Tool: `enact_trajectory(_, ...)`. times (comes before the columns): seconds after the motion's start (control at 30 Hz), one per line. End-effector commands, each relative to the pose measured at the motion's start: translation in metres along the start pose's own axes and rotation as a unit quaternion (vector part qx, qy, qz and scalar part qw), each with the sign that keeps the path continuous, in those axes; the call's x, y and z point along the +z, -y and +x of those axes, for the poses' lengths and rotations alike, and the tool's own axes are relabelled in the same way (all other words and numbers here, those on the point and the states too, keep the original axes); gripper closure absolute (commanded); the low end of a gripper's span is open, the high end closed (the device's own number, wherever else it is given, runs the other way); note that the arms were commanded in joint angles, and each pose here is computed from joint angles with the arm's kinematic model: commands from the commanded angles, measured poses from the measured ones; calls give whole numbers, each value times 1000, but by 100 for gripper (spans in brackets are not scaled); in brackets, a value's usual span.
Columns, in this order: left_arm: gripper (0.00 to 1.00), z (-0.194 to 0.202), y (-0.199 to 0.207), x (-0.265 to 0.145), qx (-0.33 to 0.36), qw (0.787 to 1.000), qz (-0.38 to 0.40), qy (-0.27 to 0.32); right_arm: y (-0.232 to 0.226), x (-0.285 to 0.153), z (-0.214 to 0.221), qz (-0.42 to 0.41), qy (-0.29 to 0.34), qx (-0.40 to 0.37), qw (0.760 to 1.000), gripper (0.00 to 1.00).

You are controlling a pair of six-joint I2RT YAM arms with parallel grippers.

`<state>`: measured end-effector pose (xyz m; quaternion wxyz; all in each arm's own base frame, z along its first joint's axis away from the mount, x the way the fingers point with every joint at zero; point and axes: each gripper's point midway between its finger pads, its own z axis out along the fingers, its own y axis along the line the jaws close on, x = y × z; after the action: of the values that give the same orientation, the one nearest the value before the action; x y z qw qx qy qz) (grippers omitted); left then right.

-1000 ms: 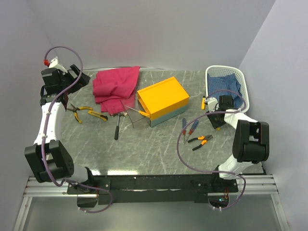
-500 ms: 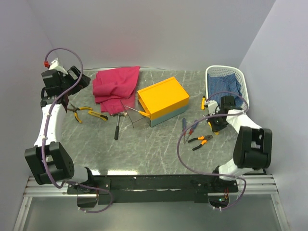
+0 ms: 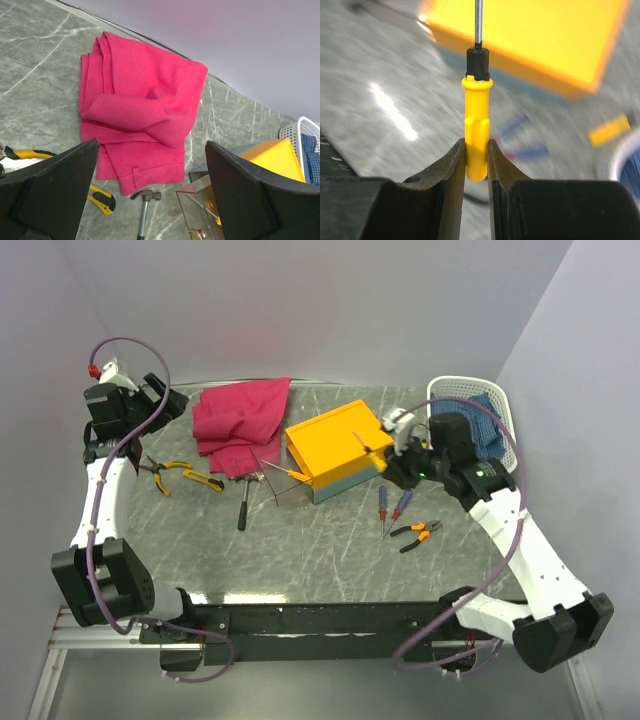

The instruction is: Sort the tools into containers

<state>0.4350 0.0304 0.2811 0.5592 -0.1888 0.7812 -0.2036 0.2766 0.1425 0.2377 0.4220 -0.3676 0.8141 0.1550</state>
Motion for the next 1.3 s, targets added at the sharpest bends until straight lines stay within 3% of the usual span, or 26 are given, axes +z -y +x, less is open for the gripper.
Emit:
enact_trajectory(0.0,6,-22,24,-17,10,999,31,39,-43,21,-76,-71,78,4,994,100)
enact_trajectory(0.13,5,-31,30,-28,23,998,33,53,-73,45,-125,-110,112,-8,988,100)
enact_trajectory(0.33,4,-35,38,-48,34,996,38,72,-89,104,-152,-116,78,-21,990,100)
enact_trajectory(0.6,3,-39,40,-76,45,993,34,103,-92,162,-124,-109,17,-5,994,100)
enact_trajectory(0.93,3,-37,38,-82,41,993,35,110,-109,183,-100,-127,-15,-1,992,96)
enact_trajectory(1.03,2,-36,39,-81,39,992,38,110,-112,191,-91,-126,-30,2,992,86)
enact_trajectory(1.07,2,-35,38,-81,38,993,37,108,-110,195,-89,-119,-31,4,992,71)
enact_trajectory(1.17,2,-36,38,-81,40,993,38,109,-97,195,-85,-86,-39,11,995,50)
enact_trajectory(1.27,2,-37,39,-80,39,992,39,109,-100,172,-101,-109,-11,2,994,48)
